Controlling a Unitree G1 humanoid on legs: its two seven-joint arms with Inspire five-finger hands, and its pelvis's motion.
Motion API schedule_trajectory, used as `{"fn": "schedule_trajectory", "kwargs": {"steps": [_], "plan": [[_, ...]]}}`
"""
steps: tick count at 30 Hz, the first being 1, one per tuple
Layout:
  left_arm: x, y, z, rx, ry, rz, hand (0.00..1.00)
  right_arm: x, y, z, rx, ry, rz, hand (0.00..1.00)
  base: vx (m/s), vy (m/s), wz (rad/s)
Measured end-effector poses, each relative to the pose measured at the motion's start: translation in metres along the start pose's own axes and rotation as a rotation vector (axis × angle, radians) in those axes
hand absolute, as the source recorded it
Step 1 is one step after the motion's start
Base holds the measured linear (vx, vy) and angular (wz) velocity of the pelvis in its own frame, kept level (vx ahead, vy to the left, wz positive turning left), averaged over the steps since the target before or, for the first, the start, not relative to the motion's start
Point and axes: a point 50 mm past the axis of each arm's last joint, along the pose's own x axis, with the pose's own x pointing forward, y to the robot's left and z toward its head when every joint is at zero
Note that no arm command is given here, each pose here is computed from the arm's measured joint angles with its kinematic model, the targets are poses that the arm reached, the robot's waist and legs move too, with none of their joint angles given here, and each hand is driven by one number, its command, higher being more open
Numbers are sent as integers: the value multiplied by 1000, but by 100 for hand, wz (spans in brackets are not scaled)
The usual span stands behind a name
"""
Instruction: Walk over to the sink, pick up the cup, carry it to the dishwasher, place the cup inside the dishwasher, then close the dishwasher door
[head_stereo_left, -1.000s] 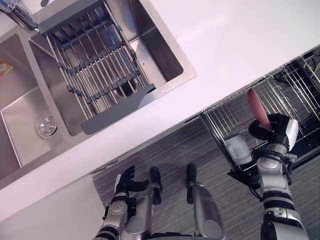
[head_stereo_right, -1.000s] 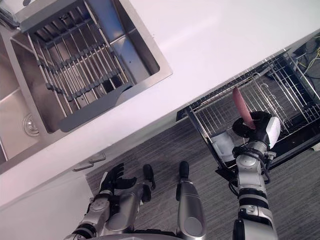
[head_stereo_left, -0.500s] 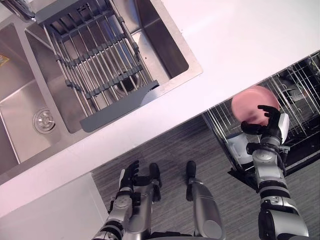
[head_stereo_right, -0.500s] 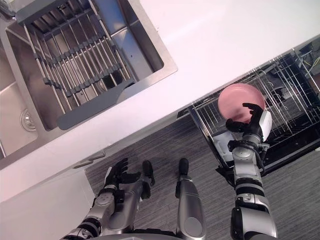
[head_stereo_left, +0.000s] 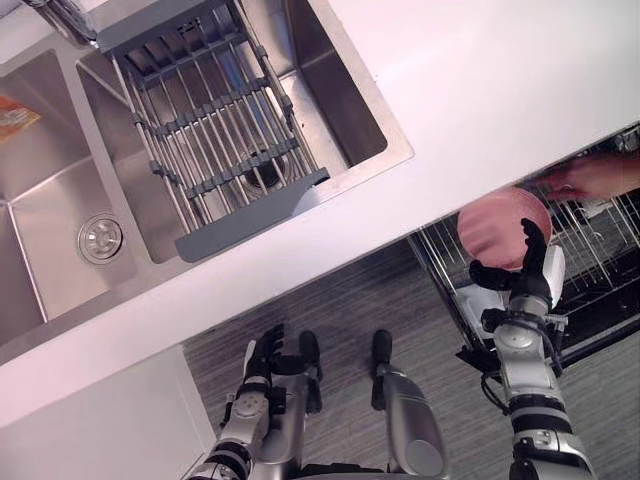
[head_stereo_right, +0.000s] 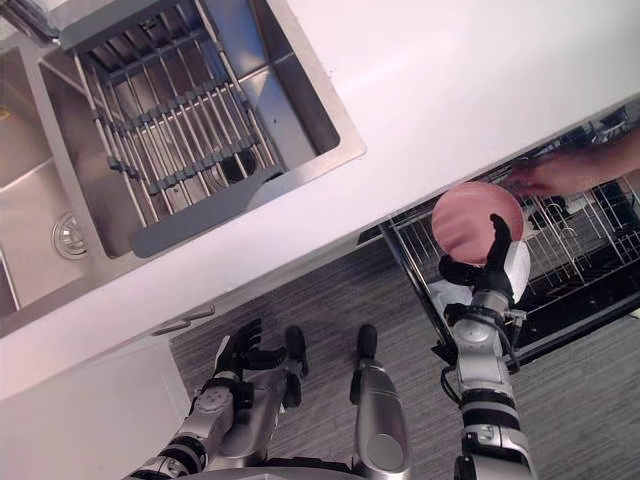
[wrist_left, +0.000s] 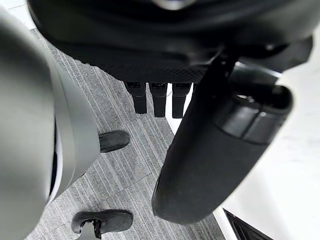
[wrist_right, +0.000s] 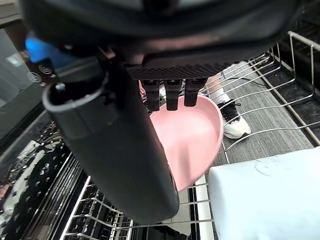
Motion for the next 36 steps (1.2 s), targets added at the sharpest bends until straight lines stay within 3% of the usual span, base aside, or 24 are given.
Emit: {"fn": "schedule_trajectory", "kwargs": {"steps": [5,20,36], "plan": [[-2,6,-7,18,22,9,90,-13,-1,-4,-17,-11,-1,90,-8,7,6],[-25,38,-58,102,197,50,90,-86,16,-79,-116,251,187,90,14,21,5],[-35,43,-76,145,269,51,90,-105,25,-104,-144,361,274,90,-3,7,0]]}}
